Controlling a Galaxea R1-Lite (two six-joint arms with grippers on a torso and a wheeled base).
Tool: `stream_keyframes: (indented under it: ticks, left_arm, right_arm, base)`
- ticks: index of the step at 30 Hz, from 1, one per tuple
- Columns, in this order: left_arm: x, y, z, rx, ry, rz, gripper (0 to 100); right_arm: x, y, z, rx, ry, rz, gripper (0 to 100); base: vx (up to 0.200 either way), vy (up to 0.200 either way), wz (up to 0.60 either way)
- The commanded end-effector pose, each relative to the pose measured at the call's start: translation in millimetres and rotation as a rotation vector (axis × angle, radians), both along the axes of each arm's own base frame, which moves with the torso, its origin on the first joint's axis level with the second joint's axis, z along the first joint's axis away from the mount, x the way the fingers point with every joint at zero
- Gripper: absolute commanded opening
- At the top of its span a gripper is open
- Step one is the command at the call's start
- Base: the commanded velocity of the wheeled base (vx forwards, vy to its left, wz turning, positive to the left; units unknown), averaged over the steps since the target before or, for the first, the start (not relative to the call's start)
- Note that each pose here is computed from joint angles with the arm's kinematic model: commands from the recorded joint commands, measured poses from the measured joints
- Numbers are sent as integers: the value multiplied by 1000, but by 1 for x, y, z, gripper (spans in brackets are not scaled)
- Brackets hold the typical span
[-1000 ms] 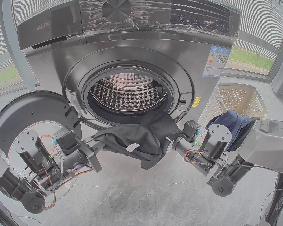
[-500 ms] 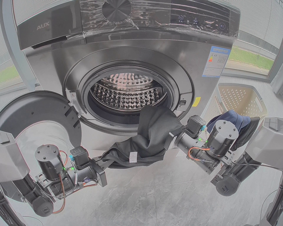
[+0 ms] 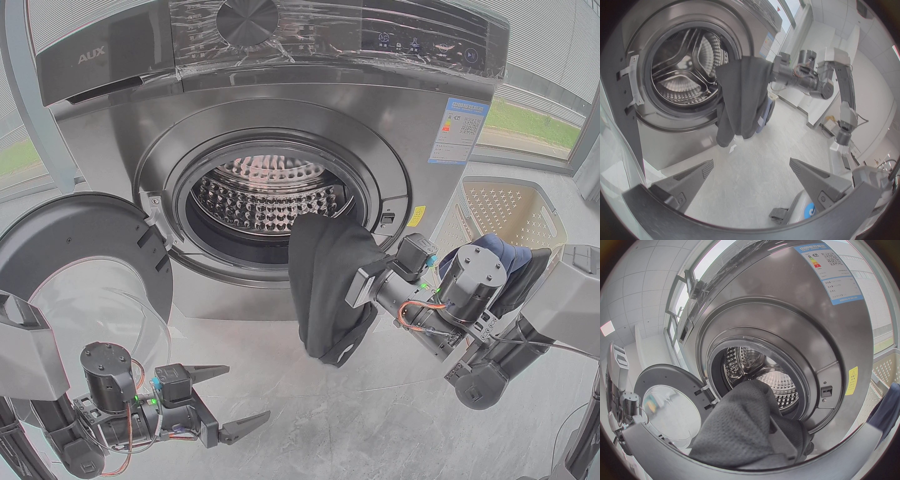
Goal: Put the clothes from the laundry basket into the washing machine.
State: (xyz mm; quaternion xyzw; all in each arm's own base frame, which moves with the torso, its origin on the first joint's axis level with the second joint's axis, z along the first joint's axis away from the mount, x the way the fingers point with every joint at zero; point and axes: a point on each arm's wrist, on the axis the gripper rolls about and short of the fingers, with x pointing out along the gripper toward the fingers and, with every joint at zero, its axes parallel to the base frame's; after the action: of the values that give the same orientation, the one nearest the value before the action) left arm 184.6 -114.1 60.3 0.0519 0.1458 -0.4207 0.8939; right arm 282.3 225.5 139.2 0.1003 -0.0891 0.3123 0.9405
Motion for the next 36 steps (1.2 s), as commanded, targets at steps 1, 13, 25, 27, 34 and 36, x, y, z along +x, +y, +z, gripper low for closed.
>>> stream_keyframes:
  ticks: [1, 13, 25, 27, 34, 36]
  left_arm:
    - [-5, 2, -13, 52, 50, -22, 100]
    - [33, -33, 16, -104, -105, -20, 100]
    - [50, -67, 12, -161, -100, -28, 100]
    - [55, -71, 5, -152, -88, -25, 100]
    - [77, -82, -6, -154, -109, 35, 100]
    - [85, -83, -6, -163, -124, 55, 100]
  right_arm:
    - [-1, 4, 0, 3, -2, 10, 0]
    - [-10, 18, -16, -33, 33, 54, 0]
    - [-14, 32, -18, -34, 31, 89, 0]
    - [-16, 35, -18, -33, 30, 96, 0]
    - [-28, 45, -19, -34, 37, 132, 0]
    - [-35, 49, -20, -33, 46, 124, 0]
  base:
    - [0, 0, 0]
    - [0, 0, 0]
    - [0, 0, 0]
    - [0, 0, 0]
    - [0, 0, 0]
    - [0, 0, 0]
